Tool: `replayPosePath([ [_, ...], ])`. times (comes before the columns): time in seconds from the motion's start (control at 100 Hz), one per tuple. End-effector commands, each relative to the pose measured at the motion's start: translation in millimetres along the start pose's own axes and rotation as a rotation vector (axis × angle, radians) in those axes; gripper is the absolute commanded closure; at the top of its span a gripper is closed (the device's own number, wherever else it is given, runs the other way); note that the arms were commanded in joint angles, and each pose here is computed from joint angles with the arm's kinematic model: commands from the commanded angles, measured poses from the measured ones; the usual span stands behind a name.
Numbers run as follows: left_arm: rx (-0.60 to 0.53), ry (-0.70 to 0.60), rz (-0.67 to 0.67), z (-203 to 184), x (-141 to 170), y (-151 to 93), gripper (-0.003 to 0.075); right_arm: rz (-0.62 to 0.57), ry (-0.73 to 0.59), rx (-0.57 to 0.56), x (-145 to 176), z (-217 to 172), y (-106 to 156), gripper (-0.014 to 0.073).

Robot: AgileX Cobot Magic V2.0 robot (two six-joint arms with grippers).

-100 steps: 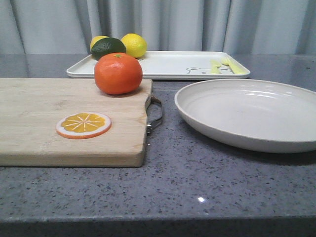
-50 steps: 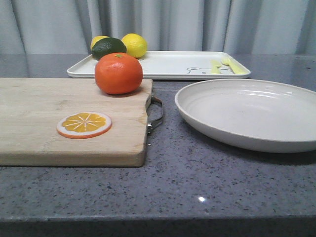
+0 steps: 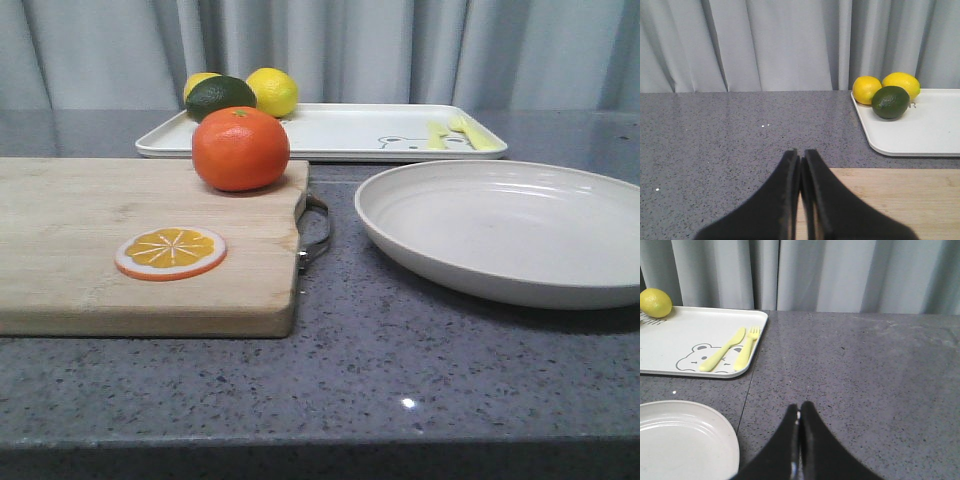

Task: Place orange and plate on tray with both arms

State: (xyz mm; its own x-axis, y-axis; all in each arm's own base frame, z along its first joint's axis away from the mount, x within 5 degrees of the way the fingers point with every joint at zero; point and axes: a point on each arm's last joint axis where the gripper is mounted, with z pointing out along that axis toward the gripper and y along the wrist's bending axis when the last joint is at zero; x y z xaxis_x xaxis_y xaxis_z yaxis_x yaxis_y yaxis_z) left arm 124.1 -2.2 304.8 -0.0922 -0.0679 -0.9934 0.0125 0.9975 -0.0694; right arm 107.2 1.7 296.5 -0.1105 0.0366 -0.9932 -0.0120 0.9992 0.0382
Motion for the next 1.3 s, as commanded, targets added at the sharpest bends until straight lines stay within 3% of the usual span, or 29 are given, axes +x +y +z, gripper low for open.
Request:
replayPosePath([
  [0.0, -0.009, -0.118, -0.011, 1, -20, 0, 0.0740, -0.014, -0.108, 0.004, -19, 0, 0, 0.0652],
  [0.1, -0.012, -0.116, -0.011, 5, -20, 1, 0.0736, -0.014, -0.108, 0.004, -19, 0, 0, 0.0652],
  [0.17, -0.014, -0.105, 0.001, 9, -18, 1, 0.0682, -0.014, -0.108, 0.004, -19, 0, 0, 0.0652],
  [0.22, -0.014, -0.094, 0.009, 11, -17, 1, 0.0601, -0.014, -0.108, 0.004, -19, 0, 0, 0.0652],
  [0.34, -0.016, -0.072, 0.009, 18, -16, 1, 0.0320, -0.014, -0.108, 0.004, -19, 0, 0, 0.0652],
  [0.41, -0.016, -0.069, 0.009, 22, -20, 1, 0.0208, -0.014, -0.108, 0.004, -19, 0, 0, 0.0652],
  [0.46, -0.015, -0.072, 0.009, 25, -25, 0, 0.0169, -0.014, -0.108, 0.004, -19, 0, 0, 0.0652],
  [0.83, 0.057, 0.099, -0.011, 75, -58, -16, 0.0161, -0.014, -0.108, 0.004, -19, 0, 0, 0.0652],
  [1.13, 0.281, 0.210, -0.025, 128, -67, -80, 0.0077, -0.014, -0.108, 0.004, -19, 0, 0, 0.0652],
  [1.29, 0.386, 0.377, -0.065, 155, -61, -120, 0.0078, -0.014, -0.108, 0.004, -19, 0, 0, 0.0652],
])
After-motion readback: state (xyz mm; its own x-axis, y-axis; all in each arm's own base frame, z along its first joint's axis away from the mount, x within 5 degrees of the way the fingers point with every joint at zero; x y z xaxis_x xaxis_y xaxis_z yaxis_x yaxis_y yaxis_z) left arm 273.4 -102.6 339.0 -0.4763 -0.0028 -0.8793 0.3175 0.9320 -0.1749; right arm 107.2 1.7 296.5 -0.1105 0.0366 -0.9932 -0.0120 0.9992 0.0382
